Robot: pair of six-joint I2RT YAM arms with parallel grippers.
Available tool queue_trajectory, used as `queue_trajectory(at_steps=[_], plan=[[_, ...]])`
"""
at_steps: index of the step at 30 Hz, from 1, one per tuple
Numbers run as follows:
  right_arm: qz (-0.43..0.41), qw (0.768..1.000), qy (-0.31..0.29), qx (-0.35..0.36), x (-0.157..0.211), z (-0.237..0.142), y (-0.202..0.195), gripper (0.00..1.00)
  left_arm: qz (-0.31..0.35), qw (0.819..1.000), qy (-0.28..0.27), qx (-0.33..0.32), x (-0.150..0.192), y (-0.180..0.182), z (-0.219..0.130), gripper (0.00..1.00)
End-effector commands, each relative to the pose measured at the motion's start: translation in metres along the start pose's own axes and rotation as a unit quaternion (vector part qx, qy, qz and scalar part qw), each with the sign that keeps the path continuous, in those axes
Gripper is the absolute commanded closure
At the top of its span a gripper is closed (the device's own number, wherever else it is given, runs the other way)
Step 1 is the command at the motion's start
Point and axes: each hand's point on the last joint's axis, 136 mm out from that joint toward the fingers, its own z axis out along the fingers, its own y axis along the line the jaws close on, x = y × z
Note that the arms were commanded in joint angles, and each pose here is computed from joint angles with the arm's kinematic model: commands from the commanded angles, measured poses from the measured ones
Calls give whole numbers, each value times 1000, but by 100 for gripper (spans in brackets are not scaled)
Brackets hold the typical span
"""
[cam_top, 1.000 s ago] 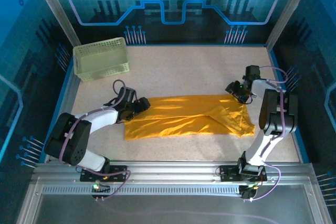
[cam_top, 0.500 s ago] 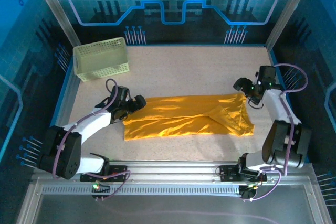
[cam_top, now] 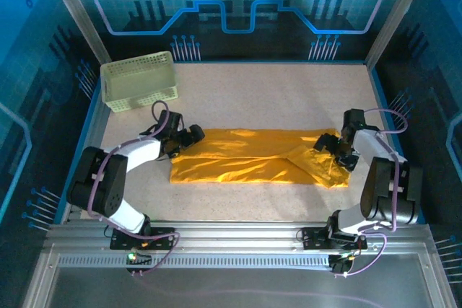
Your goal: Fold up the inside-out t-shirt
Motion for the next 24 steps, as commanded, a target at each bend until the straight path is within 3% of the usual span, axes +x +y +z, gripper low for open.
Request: queue_trajectory(at_steps=[1, 13, 24], plan=[[-25, 999, -6, 24, -12, 0, 5, 3, -22, 997, 38, -62, 16, 35, 15, 1], [-68, 994, 4, 87, -17, 9, 7, 4, -32, 993, -6, -114, -20, 57, 4, 1], [-83, 994, 42, 57, -2, 26, 27, 13, -33, 993, -6, -110, -20, 57, 3, 1]])
